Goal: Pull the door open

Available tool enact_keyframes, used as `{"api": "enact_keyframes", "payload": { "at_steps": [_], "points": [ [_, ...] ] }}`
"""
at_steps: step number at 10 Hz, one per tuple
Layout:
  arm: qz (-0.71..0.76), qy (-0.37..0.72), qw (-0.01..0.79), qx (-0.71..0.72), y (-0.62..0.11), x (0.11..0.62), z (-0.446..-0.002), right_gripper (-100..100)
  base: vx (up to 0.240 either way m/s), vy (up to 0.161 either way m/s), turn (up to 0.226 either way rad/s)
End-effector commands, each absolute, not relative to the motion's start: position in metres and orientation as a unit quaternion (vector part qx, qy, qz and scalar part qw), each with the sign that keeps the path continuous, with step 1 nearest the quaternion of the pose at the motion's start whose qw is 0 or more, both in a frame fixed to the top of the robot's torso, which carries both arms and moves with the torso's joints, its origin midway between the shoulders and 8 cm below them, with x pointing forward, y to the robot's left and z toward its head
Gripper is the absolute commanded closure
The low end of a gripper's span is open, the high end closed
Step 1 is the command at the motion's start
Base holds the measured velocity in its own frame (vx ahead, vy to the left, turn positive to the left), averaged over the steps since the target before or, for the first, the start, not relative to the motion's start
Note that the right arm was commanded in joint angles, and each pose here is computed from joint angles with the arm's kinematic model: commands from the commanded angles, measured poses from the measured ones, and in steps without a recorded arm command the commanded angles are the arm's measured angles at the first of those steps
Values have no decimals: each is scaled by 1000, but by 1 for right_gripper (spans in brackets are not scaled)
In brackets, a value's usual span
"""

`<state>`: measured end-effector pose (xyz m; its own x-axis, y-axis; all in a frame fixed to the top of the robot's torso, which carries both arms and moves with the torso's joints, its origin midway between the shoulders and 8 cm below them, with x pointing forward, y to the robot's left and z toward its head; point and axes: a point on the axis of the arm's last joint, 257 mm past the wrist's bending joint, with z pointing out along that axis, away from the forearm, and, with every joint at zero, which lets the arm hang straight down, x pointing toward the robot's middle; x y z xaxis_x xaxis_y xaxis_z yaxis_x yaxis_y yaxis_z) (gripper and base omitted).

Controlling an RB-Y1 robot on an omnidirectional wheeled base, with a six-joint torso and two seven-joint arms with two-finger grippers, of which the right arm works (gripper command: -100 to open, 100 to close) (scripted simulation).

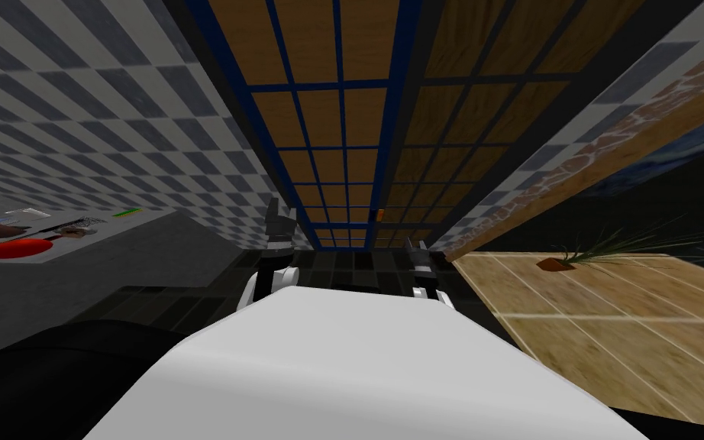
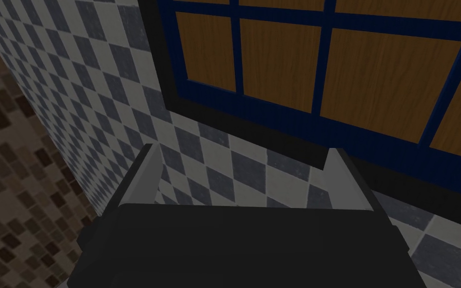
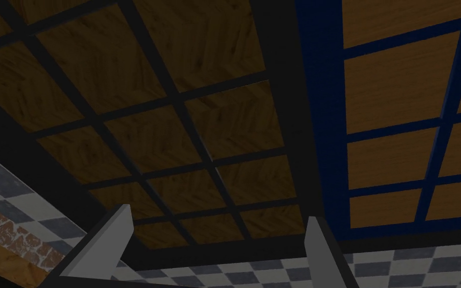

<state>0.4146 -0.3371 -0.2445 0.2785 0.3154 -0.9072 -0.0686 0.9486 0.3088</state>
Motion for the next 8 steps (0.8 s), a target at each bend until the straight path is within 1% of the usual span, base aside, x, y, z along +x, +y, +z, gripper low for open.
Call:
{"api": "enact_keyframes", "payload": {
  "at_steps": [1,3,8],
  "points": [
    [104,600,787,97,-340,416,-258,-100,101,6,56],
    [94,607,784,93,-342,416,-267,-100,93,5,38],
    [53,638,765,74,-348,415,-306,-100,88,7,48]
  ]
}}
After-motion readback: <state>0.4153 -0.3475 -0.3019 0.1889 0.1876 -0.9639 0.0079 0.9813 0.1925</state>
